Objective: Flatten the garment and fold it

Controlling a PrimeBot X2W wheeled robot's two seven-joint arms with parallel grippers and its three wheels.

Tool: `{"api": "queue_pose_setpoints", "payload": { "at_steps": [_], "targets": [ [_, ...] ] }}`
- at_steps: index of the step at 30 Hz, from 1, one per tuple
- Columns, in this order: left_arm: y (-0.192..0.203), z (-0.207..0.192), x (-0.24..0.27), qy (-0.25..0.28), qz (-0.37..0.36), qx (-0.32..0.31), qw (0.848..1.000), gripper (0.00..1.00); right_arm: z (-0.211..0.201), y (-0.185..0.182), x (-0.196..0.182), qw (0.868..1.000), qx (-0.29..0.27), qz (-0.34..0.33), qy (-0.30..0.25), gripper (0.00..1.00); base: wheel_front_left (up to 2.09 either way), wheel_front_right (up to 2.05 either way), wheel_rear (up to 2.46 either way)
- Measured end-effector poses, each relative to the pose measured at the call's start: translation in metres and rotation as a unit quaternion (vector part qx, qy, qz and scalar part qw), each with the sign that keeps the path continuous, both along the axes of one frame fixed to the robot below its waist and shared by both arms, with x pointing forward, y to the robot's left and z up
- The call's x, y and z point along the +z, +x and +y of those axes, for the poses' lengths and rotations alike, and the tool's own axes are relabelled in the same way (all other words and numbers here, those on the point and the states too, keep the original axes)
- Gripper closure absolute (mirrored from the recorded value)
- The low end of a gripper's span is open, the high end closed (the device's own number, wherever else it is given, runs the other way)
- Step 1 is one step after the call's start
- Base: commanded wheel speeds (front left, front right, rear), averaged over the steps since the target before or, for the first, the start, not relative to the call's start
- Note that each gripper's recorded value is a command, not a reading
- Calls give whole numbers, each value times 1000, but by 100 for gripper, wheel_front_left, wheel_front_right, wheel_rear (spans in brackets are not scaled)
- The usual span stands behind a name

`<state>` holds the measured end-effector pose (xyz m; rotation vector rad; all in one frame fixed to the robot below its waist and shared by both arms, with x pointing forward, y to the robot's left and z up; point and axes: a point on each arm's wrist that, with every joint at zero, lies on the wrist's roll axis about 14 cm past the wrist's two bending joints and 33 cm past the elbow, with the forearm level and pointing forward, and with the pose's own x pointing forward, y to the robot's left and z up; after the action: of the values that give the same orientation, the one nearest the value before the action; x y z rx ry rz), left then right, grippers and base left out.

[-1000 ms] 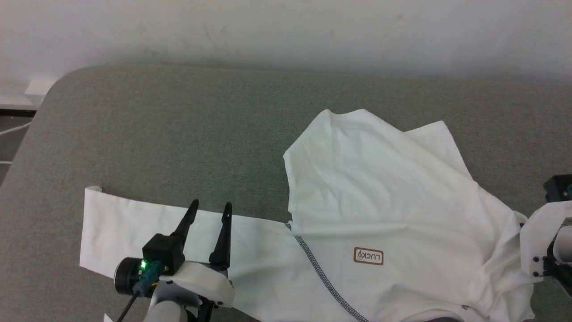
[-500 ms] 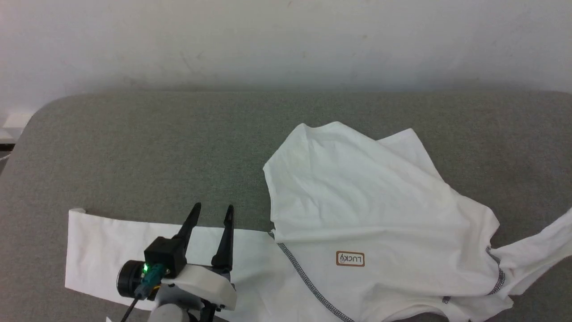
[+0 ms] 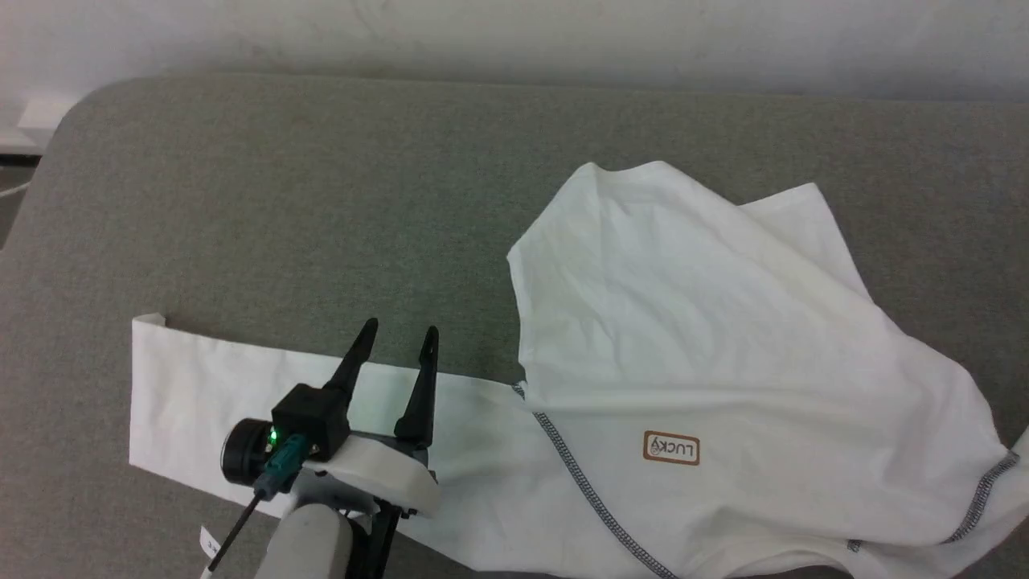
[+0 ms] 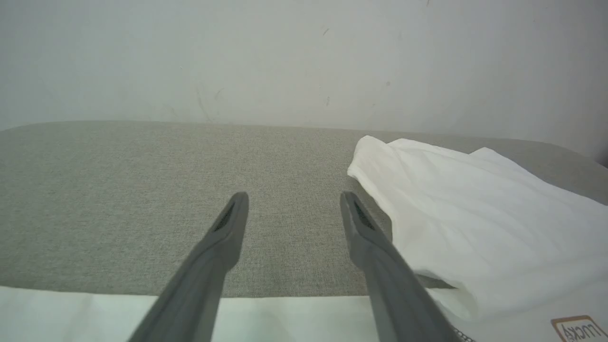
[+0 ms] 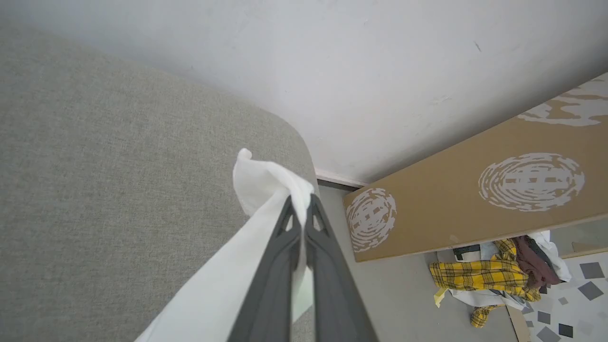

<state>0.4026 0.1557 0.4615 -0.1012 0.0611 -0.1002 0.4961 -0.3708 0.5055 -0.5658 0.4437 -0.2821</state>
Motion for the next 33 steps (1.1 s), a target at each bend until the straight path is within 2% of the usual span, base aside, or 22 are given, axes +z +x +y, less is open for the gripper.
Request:
{"api": "queue_pose_setpoints", "payload": {
  "at_steps": [3,4,5,7,10,13,17,19,22,27,29,33],
  "targets": [
    [-1,8,-4,3,7,11,1000,0,13,5,-45,998,9,58,18,100,0,0,0],
    [-3,10,-6,4,11,15,1000,0,22,4,-63,996,16,80,29,54,0,0,0],
    [-4,13,-8,4,13,18,1000,0,32,2,-78,994,20,95,47,0,0,0,0],
    [-6,16,-8,5,14,24,1000,0,50,0,-97,991,34,110,69,0,0,0,0],
    [-9,18,-3,5,8,27,1000,0,69,-1,-104,988,56,107,91,0,0,0,0],
    [-11,18,4,5,-2,26,1000,0,86,5,-91,988,77,68,118,0,0,0,0],
    [-16,12,11,-10,-11,16,1000,0,111,13,-56,981,116,-19,156,0,0,0,0],
    [-14,3,15,-16,-15,-1,1000,0,121,14,-33,972,132,-74,178,0,0,0,0],
    [-8,-12,21,-20,-13,-32,999,0,135,6,4,948,150,-162,230,0,0,0,0],
    [12,-40,30,-7,18,-98,995,0,132,-38,36,912,152,-253,285,0,0,0,0],
    [24,-54,32,-11,44,-124,991,0,125,-59,40,906,145,-273,290,0,0,0,0],
    [47,-80,30,-1,112,-177,978,0,114,-92,41,904,118,-289,292,0,0,0,0]
  ]
}}
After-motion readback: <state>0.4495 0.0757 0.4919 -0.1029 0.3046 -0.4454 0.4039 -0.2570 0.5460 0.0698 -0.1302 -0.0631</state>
